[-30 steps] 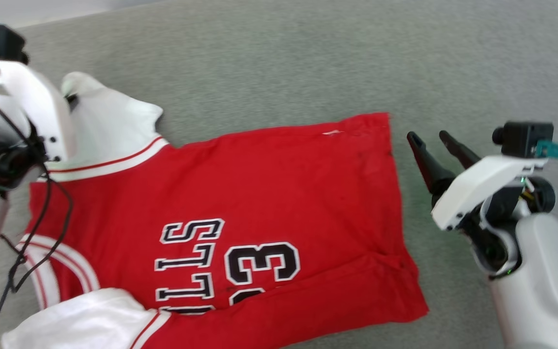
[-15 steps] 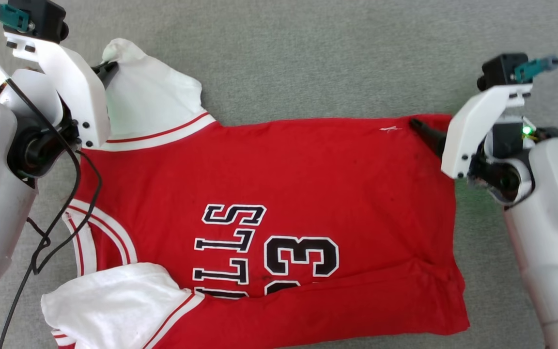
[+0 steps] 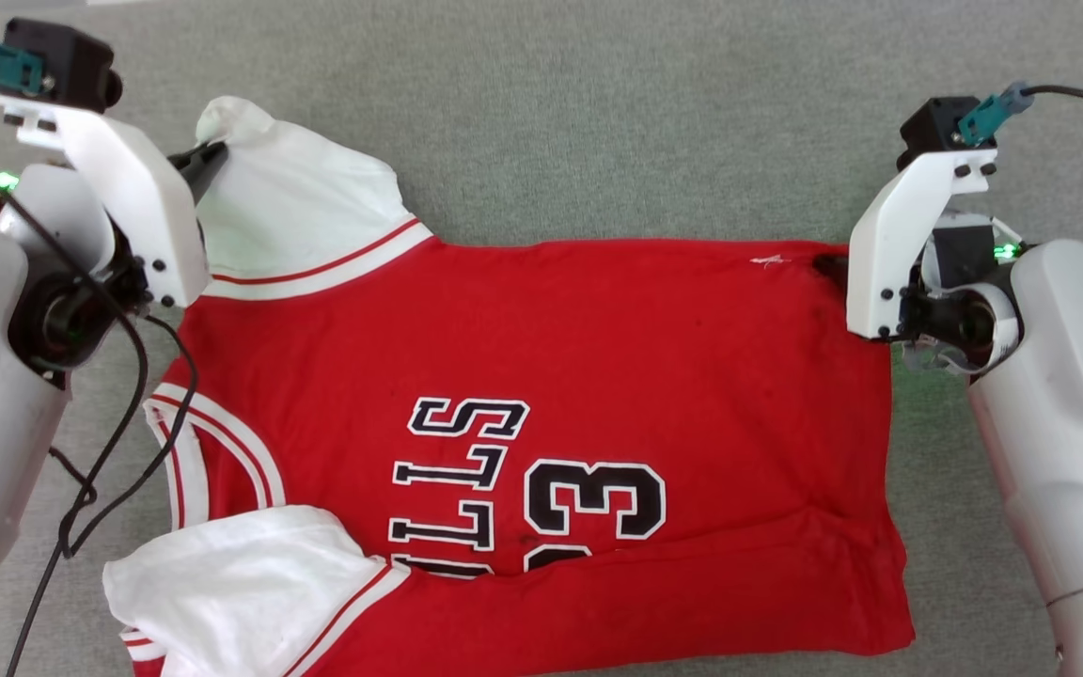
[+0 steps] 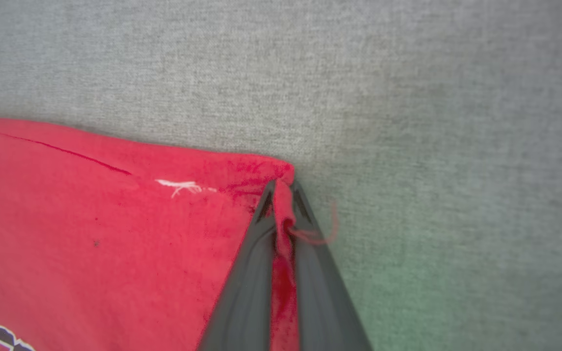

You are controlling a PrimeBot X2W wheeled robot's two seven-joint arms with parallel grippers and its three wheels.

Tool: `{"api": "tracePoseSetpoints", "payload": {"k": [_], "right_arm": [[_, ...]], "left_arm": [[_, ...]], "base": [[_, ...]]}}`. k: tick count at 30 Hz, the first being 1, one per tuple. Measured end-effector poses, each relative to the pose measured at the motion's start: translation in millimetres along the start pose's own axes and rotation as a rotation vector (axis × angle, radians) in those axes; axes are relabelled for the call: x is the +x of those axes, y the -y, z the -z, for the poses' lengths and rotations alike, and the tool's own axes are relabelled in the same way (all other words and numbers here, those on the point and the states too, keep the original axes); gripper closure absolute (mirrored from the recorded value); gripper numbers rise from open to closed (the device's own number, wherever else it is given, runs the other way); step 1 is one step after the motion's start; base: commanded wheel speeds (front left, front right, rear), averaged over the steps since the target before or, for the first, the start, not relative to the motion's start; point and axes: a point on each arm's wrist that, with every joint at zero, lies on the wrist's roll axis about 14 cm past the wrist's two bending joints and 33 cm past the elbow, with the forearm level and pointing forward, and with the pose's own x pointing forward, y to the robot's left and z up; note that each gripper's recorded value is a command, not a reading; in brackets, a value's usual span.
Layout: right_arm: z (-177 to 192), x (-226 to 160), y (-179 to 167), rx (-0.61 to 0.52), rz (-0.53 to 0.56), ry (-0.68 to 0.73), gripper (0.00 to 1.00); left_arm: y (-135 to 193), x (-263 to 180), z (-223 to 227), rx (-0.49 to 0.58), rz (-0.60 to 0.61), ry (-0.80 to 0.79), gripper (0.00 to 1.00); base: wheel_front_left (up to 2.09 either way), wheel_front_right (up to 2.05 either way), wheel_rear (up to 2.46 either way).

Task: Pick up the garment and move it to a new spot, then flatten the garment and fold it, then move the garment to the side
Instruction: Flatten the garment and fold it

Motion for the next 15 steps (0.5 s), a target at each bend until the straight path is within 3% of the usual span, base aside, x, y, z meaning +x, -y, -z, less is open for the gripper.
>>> {"api": "tracePoseSetpoints", "payload": {"k": [9, 15], "right_arm": [[-31, -42, -10, -0.013, -0.031, 0.218, 1.00], [-3, -63, -11, 0.016, -0.054, 0.260, 1.00]], "left_arm": [[-2, -41, -5, -0.056, -0.018, 0.104, 1.00], [-6, -81, 14, -0.137, -0.067, 0.181, 1.00]], "base": [[0.00, 0.00, 0.00], [0.00, 0.00, 0.00]]}}
